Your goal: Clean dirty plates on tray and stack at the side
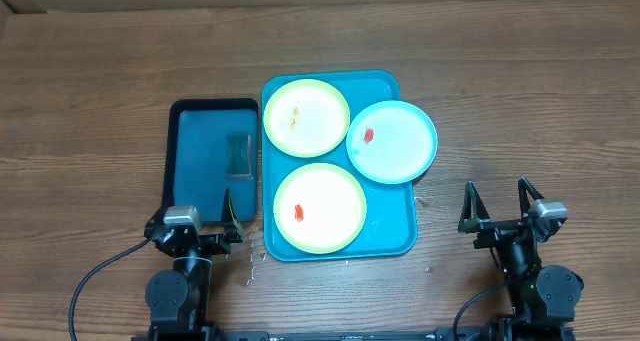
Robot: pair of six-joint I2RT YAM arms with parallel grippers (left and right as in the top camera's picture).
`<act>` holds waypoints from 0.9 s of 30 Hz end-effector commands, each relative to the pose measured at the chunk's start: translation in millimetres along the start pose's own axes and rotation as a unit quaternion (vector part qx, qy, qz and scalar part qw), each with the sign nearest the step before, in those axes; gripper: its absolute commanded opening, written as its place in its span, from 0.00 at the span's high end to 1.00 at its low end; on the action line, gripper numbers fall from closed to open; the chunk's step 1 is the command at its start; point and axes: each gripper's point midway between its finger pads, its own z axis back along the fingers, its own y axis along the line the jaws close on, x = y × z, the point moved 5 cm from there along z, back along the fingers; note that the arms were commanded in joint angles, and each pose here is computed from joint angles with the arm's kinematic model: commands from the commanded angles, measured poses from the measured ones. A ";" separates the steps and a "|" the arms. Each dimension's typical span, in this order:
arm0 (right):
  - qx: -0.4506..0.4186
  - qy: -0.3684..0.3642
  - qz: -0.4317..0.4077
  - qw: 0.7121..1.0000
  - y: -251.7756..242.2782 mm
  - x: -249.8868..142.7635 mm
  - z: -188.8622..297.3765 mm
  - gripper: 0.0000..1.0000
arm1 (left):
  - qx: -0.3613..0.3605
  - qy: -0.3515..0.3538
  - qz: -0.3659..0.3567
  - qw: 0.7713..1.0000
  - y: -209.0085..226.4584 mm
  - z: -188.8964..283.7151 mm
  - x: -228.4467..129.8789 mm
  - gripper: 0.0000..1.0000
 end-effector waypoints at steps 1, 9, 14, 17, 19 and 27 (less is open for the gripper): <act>-0.005 -0.004 -0.001 1.000 -2.3 -1.4 0.1 0.00 | 0.007 -0.002 0.007 1.000 2.2 0.1 -0.1 0.00; -0.005 -0.004 -0.001 1.000 -2.3 -1.4 0.1 0.00 | 0.007 -0.002 0.007 1.000 2.2 0.1 -0.1 0.00; 0.001 -0.002 -0.001 1.000 0.3 -1.9 -0.1 0.00 | 0.007 -0.002 0.007 1.000 2.3 0.1 -0.1 0.00; 0.001 -0.002 -0.001 1.000 0.2 -1.8 -0.1 0.00 | 0.007 -0.002 0.007 1.000 2.2 0.1 -0.1 0.00; -0.007 -0.004 -0.001 1.000 -1.7 -1.5 -0.1 0.00 | 0.007 -0.002 0.007 1.000 2.3 0.1 -0.1 0.00; 0.004 -0.002 -0.005 1.000 1.1 -1.7 -0.1 0.00 | 0.007 -0.002 0.007 1.000 2.3 0.1 -0.1 0.01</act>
